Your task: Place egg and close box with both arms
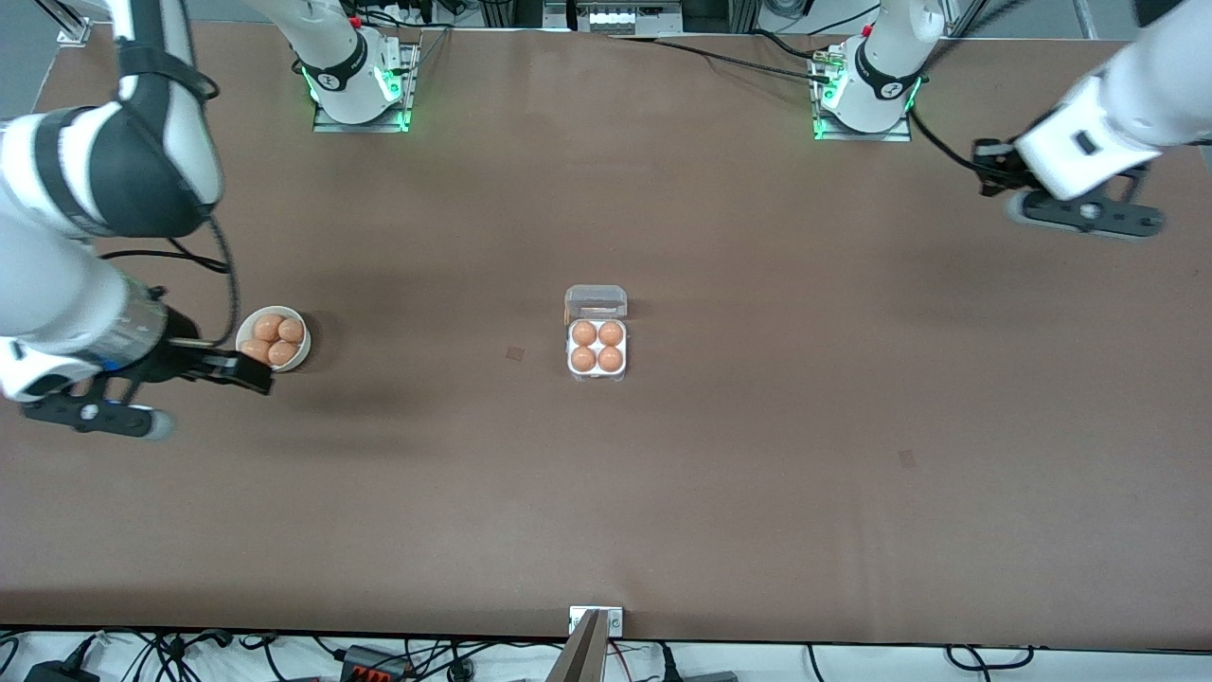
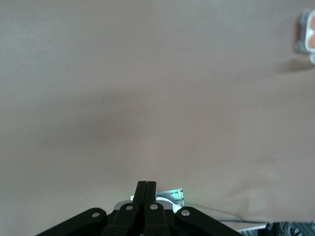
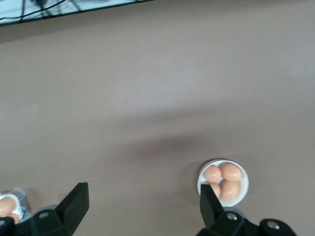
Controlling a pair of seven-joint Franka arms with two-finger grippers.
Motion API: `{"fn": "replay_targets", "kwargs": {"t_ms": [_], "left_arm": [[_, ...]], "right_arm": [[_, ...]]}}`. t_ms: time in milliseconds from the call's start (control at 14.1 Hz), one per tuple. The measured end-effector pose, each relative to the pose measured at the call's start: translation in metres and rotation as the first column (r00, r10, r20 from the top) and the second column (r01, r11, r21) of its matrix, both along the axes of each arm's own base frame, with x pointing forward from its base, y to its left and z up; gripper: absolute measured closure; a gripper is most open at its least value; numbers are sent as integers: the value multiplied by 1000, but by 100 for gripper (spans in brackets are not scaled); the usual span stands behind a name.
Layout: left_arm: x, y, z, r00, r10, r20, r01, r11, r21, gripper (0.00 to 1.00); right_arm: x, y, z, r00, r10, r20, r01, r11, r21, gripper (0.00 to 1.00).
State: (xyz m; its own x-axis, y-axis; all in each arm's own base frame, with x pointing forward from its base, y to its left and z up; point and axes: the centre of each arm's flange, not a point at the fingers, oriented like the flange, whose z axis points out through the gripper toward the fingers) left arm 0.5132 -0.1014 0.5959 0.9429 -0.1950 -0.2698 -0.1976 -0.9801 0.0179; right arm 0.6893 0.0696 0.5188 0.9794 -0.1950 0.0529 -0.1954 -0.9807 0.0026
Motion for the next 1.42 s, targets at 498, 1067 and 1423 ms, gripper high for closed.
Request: {"fn": "replay_targets", "kwargs": {"t_ms": [498,1067,1423], "left_arm": [[1,-101,-57,999,-37,-25,35,996,-77,99],[-44,-241,-143,999,27,45,-22,994,-111,99],[-71,-294,-183,995,53,80,-39,985,-170,99]], "right_arm": [[-28,-117,60,998,54,24,-55,998,27,0],[-77,-101,32,992,125,-32,-125,992,-12,0],[-103,-102,35,990,138,-40,-138,990,-3,0]]}}
